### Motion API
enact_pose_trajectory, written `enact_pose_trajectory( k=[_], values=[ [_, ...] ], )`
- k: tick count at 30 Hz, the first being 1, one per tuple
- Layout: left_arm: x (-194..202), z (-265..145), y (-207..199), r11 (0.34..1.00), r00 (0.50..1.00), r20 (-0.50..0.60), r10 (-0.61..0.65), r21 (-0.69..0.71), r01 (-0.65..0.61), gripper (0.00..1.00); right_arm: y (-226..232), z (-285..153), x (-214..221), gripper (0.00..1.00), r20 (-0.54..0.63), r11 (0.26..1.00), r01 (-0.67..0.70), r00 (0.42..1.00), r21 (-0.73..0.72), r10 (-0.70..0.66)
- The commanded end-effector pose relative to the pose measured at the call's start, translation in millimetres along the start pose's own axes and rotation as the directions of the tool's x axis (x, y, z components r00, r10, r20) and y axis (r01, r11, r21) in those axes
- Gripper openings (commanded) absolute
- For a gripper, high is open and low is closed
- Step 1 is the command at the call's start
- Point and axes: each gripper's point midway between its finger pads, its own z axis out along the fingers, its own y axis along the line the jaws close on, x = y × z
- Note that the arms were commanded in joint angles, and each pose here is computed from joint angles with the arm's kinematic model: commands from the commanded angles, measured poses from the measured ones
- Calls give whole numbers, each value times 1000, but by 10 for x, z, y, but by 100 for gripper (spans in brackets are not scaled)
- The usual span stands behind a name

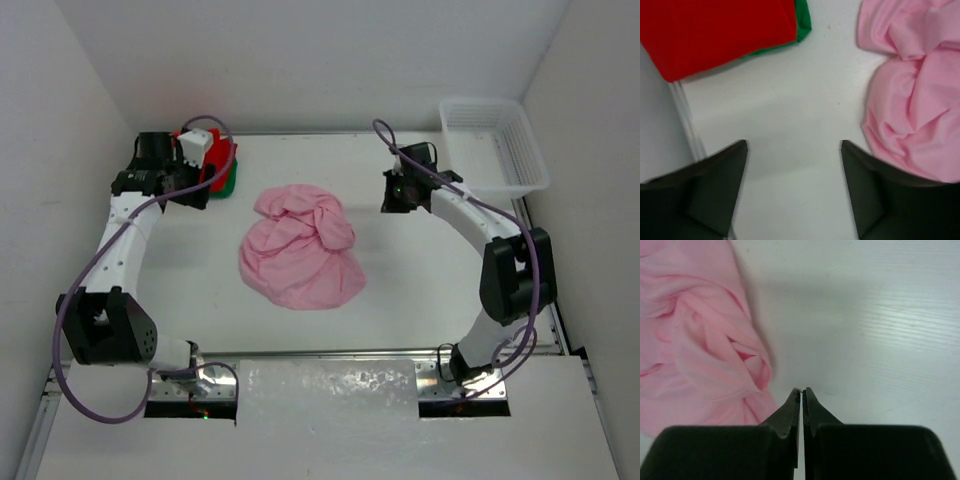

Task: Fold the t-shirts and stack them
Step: Move the tshirt to the center of the board

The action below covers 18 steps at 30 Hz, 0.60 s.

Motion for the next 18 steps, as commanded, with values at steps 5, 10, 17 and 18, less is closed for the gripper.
enact_pose_trajectory(
  k=[5,10,17,18],
  values=[
    [769,284,-705,952,955,-174,240,235,-196,43,473,-342,-230,38,196,956,261,952,-131,-233],
    [1206,487,-1173,912,941,-234,244,385,-140,77,600,86,-146,59,93,964,211,976,-162,-198],
    [1178,809,-1436,881,946,-133,295,421,-215,88,870,549,367,73,-82,936,184,973,-299,-218],
    [1199,851,-1482,875,942,-124,311,424,-233,89,896,593,389,74,-89,933,181,972,-310,-218]
  ],
)
